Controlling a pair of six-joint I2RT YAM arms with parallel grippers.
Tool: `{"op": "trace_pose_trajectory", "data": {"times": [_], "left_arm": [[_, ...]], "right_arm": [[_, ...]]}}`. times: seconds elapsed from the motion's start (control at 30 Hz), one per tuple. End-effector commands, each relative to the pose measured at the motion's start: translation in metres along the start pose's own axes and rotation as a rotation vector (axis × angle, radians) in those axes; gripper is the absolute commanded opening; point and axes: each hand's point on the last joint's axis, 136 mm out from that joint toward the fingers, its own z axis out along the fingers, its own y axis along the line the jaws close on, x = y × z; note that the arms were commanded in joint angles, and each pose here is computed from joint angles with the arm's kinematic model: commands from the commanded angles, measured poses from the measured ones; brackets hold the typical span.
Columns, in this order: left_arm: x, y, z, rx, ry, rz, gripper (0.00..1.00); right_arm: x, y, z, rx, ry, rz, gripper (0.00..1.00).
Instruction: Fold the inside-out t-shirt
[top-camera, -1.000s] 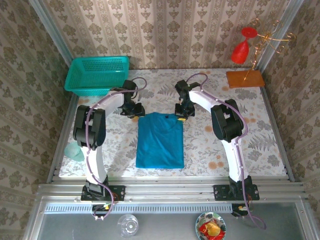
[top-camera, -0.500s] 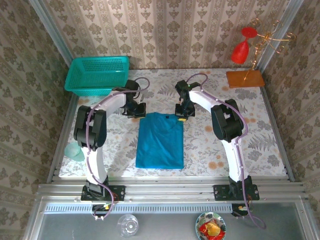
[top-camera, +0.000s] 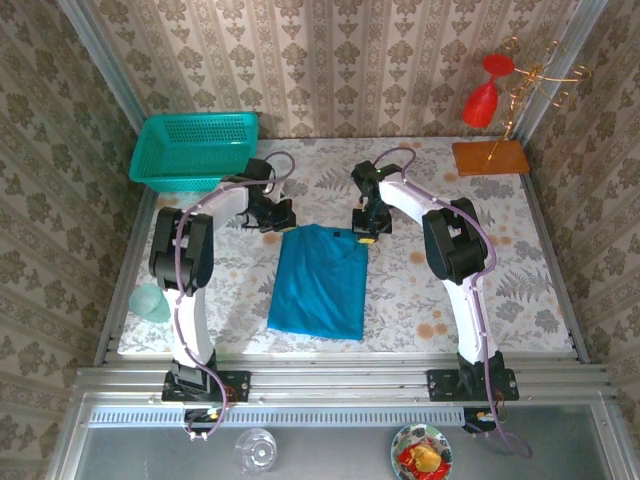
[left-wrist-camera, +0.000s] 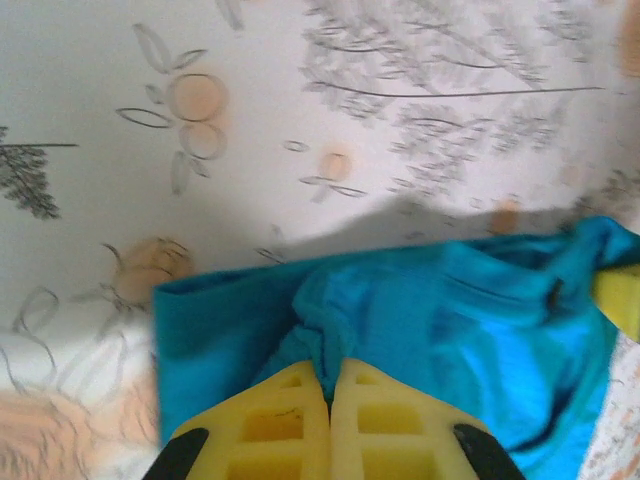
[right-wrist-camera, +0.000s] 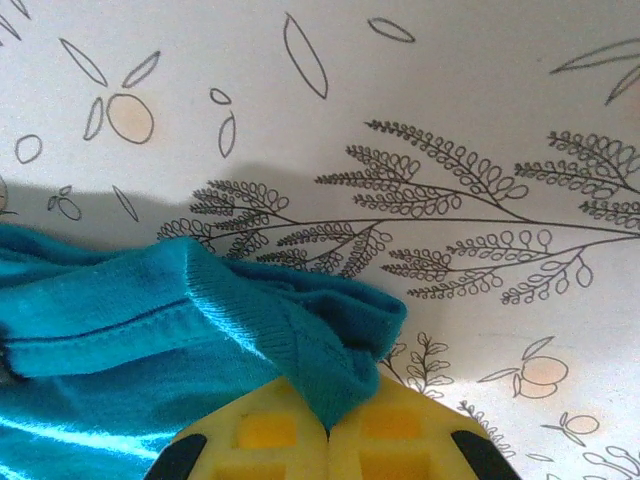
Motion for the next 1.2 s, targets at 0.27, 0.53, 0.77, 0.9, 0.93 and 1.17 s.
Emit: {"op": "trace_pose_trajectory", "data": {"times": [0.27, 0.53, 0.77, 0.9, 0.93, 1.17], "left_arm": [[-0.014, 0.008, -0.018, -0.105, -0.073, 0.051, 0.19], [-0.016, 0.004, -0.029, -0.151, -0.098, 0.104, 0.31], [-0.006, 0.014, -0.006, -0.2, -0.021, 0.12, 0.43], [-0.001, 0.022, 0.005, -0.238, 0.013, 0.123, 0.45], [0.001, 0.025, 0.009, -0.252, 0.021, 0.126, 0.46], [0.015, 0.04, 0.027, -0.355, 0.082, 0.158, 0.47]], "right_arm": [[0.016, -0.017, -0.007, 0.076, 0.048, -0.005, 0.01], [0.014, -0.016, -0.007, 0.075, 0.048, -0.004, 0.01], [0.014, -0.017, -0.009, 0.083, 0.047, -0.004, 0.02], [0.015, -0.018, -0.009, 0.086, 0.047, -0.005, 0.01], [0.015, -0.018, -0.009, 0.086, 0.046, -0.004, 0.01], [0.015, -0.018, -0.007, 0.086, 0.049, -0.001, 0.01]]}}
